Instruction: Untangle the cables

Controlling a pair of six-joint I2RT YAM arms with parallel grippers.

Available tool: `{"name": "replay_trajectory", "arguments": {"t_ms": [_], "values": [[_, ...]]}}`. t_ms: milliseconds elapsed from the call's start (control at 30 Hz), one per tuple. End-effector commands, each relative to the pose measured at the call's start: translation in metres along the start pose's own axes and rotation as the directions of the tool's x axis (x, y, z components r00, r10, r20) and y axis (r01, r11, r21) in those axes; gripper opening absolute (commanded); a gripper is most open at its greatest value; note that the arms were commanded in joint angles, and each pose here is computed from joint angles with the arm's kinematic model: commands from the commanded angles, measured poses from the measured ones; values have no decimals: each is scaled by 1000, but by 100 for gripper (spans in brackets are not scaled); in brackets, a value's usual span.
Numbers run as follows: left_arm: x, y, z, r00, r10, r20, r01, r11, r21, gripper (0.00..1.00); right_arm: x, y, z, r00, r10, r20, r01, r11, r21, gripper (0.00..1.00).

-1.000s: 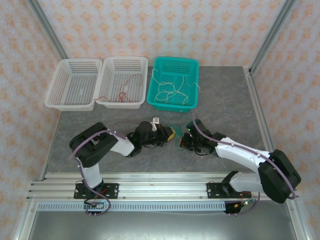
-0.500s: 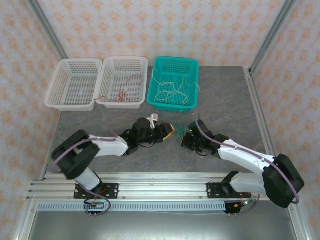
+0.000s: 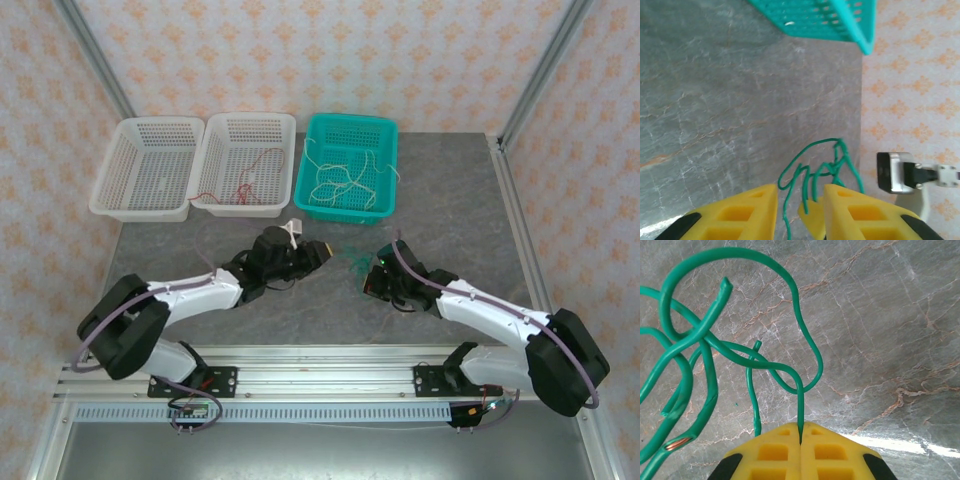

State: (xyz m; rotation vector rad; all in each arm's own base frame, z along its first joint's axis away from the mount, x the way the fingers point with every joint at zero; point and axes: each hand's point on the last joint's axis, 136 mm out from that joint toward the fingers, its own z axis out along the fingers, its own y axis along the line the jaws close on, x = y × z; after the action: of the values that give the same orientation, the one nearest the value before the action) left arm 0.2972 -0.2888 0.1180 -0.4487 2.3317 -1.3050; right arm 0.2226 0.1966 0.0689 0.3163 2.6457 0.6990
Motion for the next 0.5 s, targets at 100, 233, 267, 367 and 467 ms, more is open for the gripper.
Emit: {"name": "replay_trajectory", "arguments": {"t_ms": [100,233,267,367,467], "values": [[-7,-27,13,999,-38,-8,39,989,142,35,-6,0,-4,1000,11,21,-12,1000,11,0],[-6,-26,20,998,-65,-23,68,985,159,36,-5,-1,-3,1000,15,19,-15,1000,13,0],[-6,-27,22,997,-73,-25,77,983,168,36,-5,-1,-3,1000,15,19,-15,1000,12,0],[-5,-28,26,994,-99,-35,104,976,191,33,-5,-1,-3,1000,13,20,-13,1000,10,0],[-5,-30,29,993,-109,-42,116,971,207,28,-5,-2,-3,1000,14,20,-15,1000,13,0]]}}
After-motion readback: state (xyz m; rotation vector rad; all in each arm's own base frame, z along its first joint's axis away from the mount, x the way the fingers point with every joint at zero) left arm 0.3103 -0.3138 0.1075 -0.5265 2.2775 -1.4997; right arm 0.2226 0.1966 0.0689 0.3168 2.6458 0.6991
